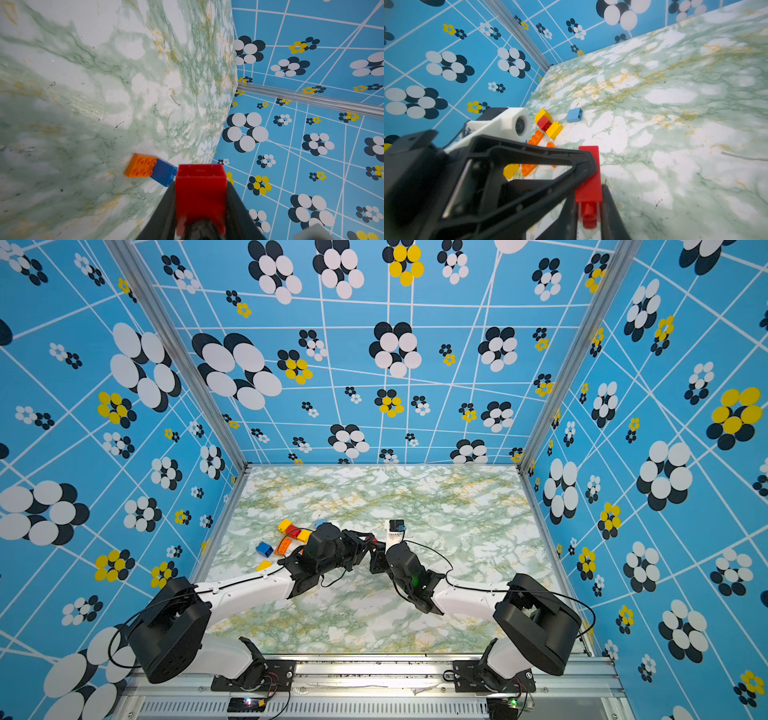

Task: Assemble the letter p with lego
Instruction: Pick up the lego brick from the center of the board, then assemble the lego brick with the lego brick, then pick up the lego brick from the center of the board.

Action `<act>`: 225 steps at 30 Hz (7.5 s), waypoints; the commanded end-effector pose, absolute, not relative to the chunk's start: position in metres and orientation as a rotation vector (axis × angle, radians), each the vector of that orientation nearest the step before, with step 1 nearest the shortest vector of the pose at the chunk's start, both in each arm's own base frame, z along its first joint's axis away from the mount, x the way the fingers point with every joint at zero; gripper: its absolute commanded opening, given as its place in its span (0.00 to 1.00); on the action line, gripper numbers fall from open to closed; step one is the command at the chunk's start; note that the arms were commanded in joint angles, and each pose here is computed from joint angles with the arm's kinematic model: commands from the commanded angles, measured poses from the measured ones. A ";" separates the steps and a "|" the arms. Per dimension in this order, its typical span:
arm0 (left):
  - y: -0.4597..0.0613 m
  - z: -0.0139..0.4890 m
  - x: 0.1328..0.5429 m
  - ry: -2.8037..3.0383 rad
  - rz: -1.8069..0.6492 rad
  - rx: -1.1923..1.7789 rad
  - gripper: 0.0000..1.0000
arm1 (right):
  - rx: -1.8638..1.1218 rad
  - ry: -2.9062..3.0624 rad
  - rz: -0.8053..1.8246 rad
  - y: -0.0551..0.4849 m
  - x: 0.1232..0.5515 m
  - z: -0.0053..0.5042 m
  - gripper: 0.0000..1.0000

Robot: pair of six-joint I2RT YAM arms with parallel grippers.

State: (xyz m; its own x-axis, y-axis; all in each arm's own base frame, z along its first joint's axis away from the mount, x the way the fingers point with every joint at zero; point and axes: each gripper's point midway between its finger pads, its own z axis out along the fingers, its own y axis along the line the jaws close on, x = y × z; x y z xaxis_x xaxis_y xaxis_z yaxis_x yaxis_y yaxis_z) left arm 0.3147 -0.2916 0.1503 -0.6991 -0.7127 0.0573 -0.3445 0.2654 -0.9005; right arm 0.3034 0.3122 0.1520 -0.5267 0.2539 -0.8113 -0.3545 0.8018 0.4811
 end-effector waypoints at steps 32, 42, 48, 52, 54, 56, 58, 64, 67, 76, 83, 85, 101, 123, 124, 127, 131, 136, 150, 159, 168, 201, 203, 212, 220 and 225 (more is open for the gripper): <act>-0.120 0.110 0.285 2.304 -0.742 -0.735 0.69 | -0.148 3.013 -0.094 0.219 0.257 0.104 0.00; -0.111 0.102 0.279 2.320 -0.743 -0.724 0.69 | -0.191 3.118 -0.139 0.233 0.266 0.090 0.00; -0.101 0.104 0.275 2.320 -0.677 -0.694 0.70 | -0.202 3.136 -0.124 0.241 0.279 0.090 0.00; -0.095 0.107 0.272 2.318 -0.626 -0.669 0.71 | -0.175 3.164 -0.107 0.240 0.283 0.085 0.00; -0.092 0.108 0.271 2.317 -0.607 -0.662 0.71 | -0.158 3.176 -0.109 0.240 0.285 0.082 0.00; -0.089 0.107 0.269 2.314 -0.590 -0.662 0.71 | -0.139 3.181 -0.109 0.239 0.286 0.080 0.00; -0.088 0.108 0.268 2.310 -0.582 -0.662 0.71 | -0.117 3.192 -0.090 0.241 0.286 0.078 0.00; -0.086 0.103 0.266 2.317 -0.571 -0.665 0.71 | -0.063 3.224 -0.062 0.242 0.287 0.069 0.00; -0.085 0.101 0.266 2.316 -0.562 -0.675 0.71 | -0.040 3.222 -0.064 0.240 0.290 0.067 0.00; -0.084 0.098 0.267 2.316 -0.558 -0.680 0.78 | 0.011 3.239 -0.031 0.239 0.292 0.059 0.00; -0.083 0.098 0.266 2.319 -0.553 -0.676 0.78 | 0.015 3.252 -0.031 0.240 0.291 0.054 0.00; -0.083 0.097 0.265 2.321 -0.551 -0.677 0.78 | 0.014 3.257 -0.038 0.240 0.290 0.053 0.00; -0.082 0.095 0.265 2.321 -0.546 -0.680 0.78 | 0.000 3.302 -0.083 0.237 0.286 0.034 0.00; -0.079 0.096 0.266 2.314 -0.535 -0.684 0.78 | 0.025 3.423 -0.178 0.216 0.275 -0.022 0.00; -0.079 0.096 0.266 2.316 -0.533 -0.684 0.78 | 0.027 3.423 -0.178 0.216 0.275 -0.024 0.00; -0.079 0.098 0.267 2.314 -0.530 -0.682 0.78 | 0.021 3.413 -0.167 0.217 0.277 -0.020 0.00; -0.078 0.100 0.268 2.316 -0.521 -0.678 0.78 | 0.003 3.385 -0.125 0.220 0.282 -0.003 0.00; -0.076 0.103 0.269 2.309 -0.510 -0.678 0.78 | -0.019 3.346 -0.099 0.222 0.288 0.015 0.00; -0.073 0.106 0.267 2.313 -0.490 -0.690 0.78 | -0.094 3.235 0.032 0.231 0.302 0.056 0.44; -0.066 0.111 0.282 2.448 -0.329 -0.544 0.78 | -0.206 3.073 0.243 0.241 0.304 0.110 0.46; -0.058 0.092 0.310 2.669 -0.051 -0.430 0.76 | -0.327 2.726 0.330 0.230 0.313 0.169 0.48; -0.023 0.006 0.324 3.120 0.300 -0.125 0.53 | -0.288 2.129 0.284 0.175 0.304 0.235 0.70; -0.027 0.005 0.322 3.126 0.263 -0.127 0.50 | -0.287 2.128 0.279 0.174 0.305 0.236 0.70; -0.050 -0.007 0.311 3.167 0.040 -0.189 0.39 | -0.280 2.131 0.265 0.173 0.307 0.237 0.70; -0.062 -0.004 0.309 3.149 -0.076 -0.250 0.42 | -0.274 2.131 0.250 0.170 0.306 0.237 0.71; -0.059 -0.006 0.306 3.148 -0.056 -0.267 0.44 | -0.270 2.126 0.250 0.169 0.305 0.240 0.71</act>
State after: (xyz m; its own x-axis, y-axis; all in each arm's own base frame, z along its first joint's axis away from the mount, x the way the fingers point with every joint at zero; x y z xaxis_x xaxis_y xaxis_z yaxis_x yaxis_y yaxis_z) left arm 0.3289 -0.0555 0.0143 -0.9855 -0.1561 -0.0663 -0.1547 0.9876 -0.0259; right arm 0.3033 0.1740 0.2325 -0.5473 -0.1007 -0.8309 -0.3058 0.9482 0.0865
